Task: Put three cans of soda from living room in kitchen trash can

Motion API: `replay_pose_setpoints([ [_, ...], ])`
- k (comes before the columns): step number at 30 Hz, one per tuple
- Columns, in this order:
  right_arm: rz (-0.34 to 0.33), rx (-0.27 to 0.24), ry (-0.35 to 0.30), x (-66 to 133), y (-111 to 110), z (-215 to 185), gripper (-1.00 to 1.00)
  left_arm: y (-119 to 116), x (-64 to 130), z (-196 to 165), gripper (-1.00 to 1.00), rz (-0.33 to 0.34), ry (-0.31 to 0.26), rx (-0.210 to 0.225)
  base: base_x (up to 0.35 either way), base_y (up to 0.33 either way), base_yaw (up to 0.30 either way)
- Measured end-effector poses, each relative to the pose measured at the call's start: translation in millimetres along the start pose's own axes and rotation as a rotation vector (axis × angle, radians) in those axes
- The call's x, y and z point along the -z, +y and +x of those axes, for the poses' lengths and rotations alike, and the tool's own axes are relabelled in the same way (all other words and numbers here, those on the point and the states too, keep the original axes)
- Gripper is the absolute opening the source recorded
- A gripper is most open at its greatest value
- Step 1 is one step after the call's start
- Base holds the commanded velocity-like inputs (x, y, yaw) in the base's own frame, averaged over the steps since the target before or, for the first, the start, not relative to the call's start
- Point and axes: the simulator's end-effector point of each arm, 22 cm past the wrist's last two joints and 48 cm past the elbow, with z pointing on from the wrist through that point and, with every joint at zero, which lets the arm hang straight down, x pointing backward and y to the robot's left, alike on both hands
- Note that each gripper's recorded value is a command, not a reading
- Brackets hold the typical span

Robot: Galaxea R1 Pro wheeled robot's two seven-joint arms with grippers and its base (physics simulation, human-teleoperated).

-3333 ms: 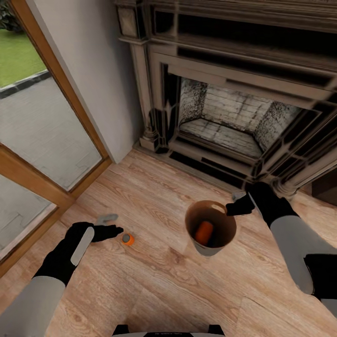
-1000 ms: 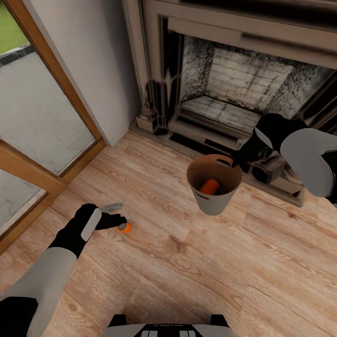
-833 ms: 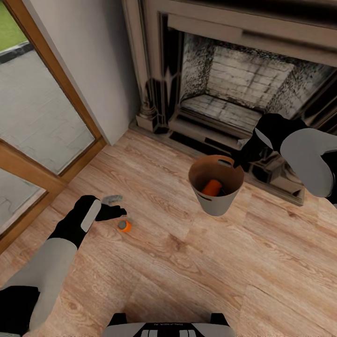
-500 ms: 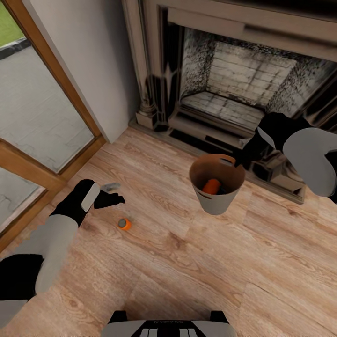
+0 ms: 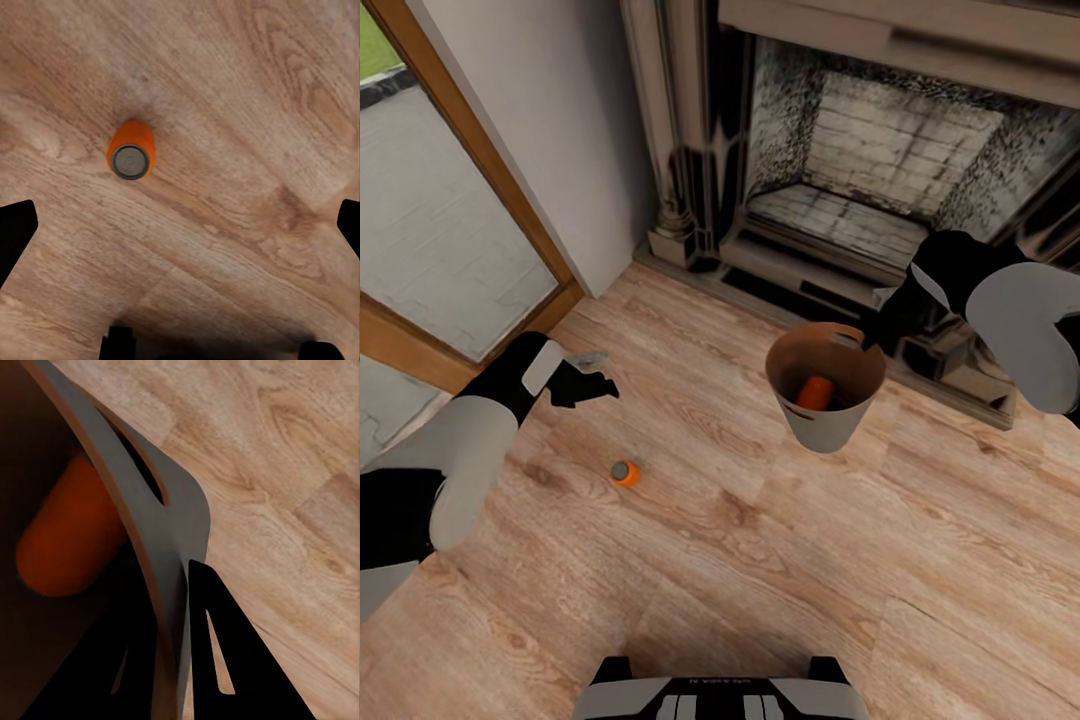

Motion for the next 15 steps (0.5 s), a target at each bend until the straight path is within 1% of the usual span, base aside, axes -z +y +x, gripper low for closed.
replay_pose_setpoints([
  [4, -0.001, -0.008, 0.001, -8.9, -3.9, -0.2, -1.0, 2.4, -9.5, 0.9, 1.0, -0.005, 0.008, -0.001, 0.0, 0.0, 0.0],
  [10, 0.029, -0.007, 0.014, -24.8, -18.2, 3.7, -1.0, 5.2, -25.9, 4.2, 1.0, -0.007, 0.017, -0.001, 0.0, 0.0, 0.0],
  [15, 0.021, -0.011, 0.022, -39.8, -17.8, 5.2, -1.0, 6.3, -39.7, 6.9, 1.0, -0.006, 0.023, 0.0, 0.0, 0.0, 0.0],
])
